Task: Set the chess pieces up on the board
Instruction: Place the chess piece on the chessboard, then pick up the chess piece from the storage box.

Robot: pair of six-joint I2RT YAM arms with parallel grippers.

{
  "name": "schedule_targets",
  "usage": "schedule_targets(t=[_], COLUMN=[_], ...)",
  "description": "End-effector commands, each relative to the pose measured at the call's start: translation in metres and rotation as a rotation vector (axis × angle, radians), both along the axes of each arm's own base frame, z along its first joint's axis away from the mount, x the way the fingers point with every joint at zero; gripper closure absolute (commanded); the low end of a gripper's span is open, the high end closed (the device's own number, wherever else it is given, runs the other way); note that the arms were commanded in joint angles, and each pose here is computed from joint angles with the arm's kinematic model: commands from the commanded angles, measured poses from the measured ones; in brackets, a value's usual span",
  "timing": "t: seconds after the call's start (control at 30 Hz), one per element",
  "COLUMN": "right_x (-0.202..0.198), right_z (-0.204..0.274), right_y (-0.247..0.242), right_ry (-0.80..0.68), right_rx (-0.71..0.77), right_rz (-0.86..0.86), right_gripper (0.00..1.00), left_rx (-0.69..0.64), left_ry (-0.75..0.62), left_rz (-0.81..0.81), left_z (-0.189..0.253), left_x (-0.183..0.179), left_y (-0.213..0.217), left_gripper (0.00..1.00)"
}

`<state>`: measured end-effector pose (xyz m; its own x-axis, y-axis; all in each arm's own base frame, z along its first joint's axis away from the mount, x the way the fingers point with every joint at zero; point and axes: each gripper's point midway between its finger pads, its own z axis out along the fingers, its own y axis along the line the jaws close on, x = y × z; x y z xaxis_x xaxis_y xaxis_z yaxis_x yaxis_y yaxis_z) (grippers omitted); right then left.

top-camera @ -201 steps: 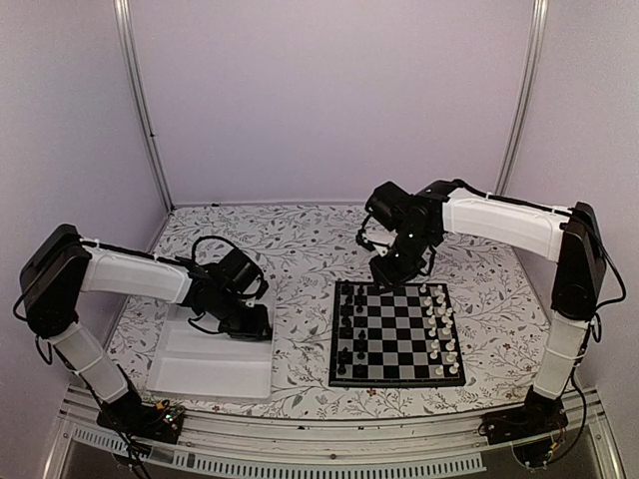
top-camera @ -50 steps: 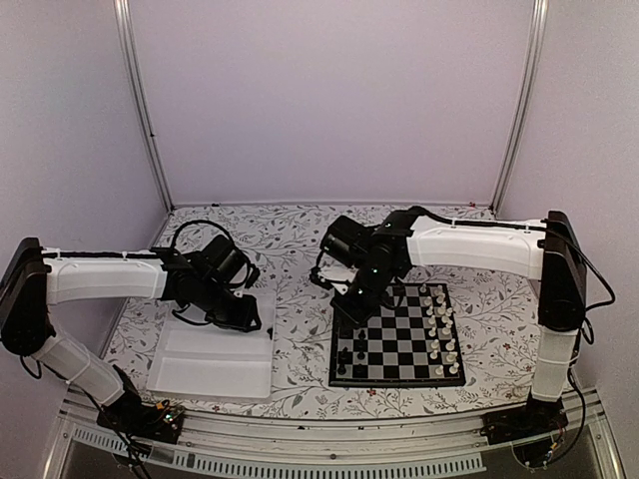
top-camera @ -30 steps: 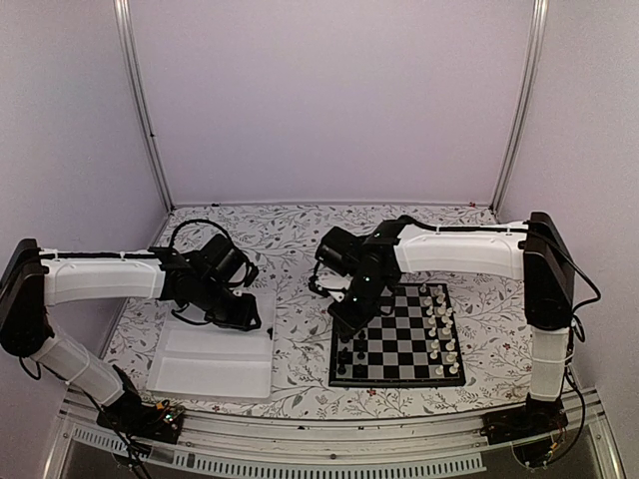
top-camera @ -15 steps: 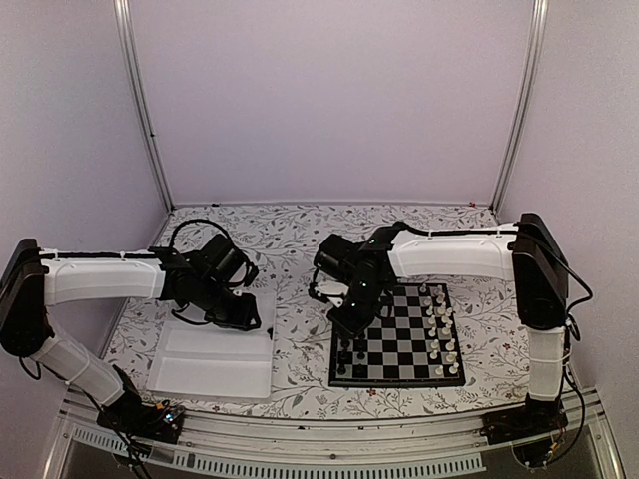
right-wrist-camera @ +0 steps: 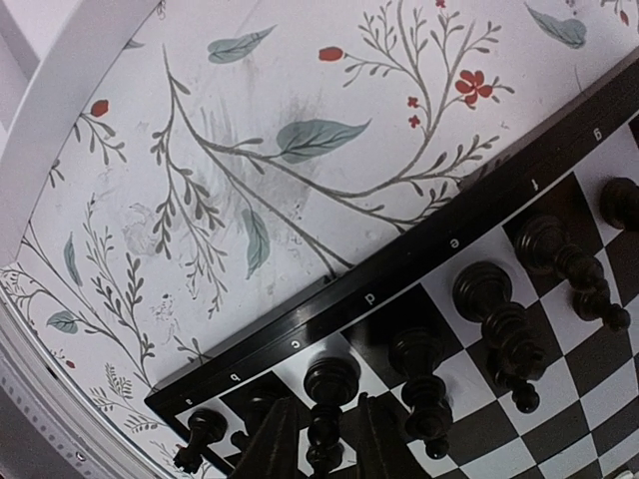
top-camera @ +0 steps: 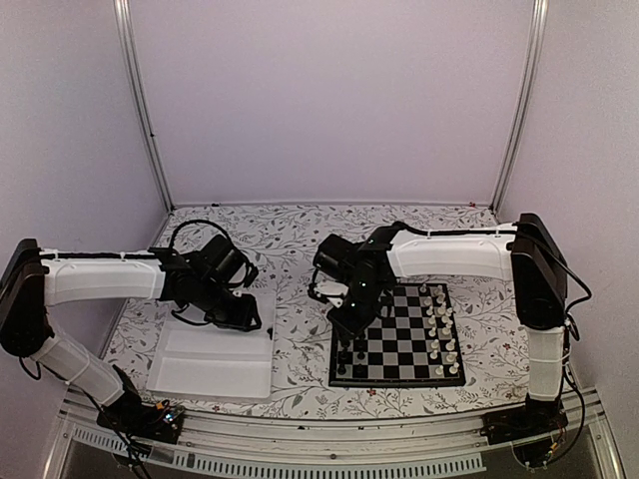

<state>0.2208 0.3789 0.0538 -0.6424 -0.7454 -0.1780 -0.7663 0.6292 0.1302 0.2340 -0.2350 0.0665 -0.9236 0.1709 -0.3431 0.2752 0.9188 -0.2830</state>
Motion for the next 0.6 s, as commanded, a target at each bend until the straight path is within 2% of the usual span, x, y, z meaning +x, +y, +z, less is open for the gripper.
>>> schedule_targets(t=[0.0,0.3,0.57], right_x=[0.008,0.012,0.018], right_z=[0.026,0.072,0.104], right_y=[0.011,0.010,0.028], right_ry=[-0.042,-0.083,-0.110], right_rx=[0.032,0.069,0.204], right_rz=[-0.001,-0.020,-0.036], right_gripper=[0.76,0.72,0.67], left_rx=[-0.007,0.001,0.036], left_ry=[0.015,0.014,-0.022], left_rz=[-0.014,-0.016,0.009], left_z=[-0.008,-0.012,-0.001], left_x=[-0.004,0.001,0.019], left_y=[-0.002,-0.005,-0.006], left_gripper=[0.67,0.68,0.68])
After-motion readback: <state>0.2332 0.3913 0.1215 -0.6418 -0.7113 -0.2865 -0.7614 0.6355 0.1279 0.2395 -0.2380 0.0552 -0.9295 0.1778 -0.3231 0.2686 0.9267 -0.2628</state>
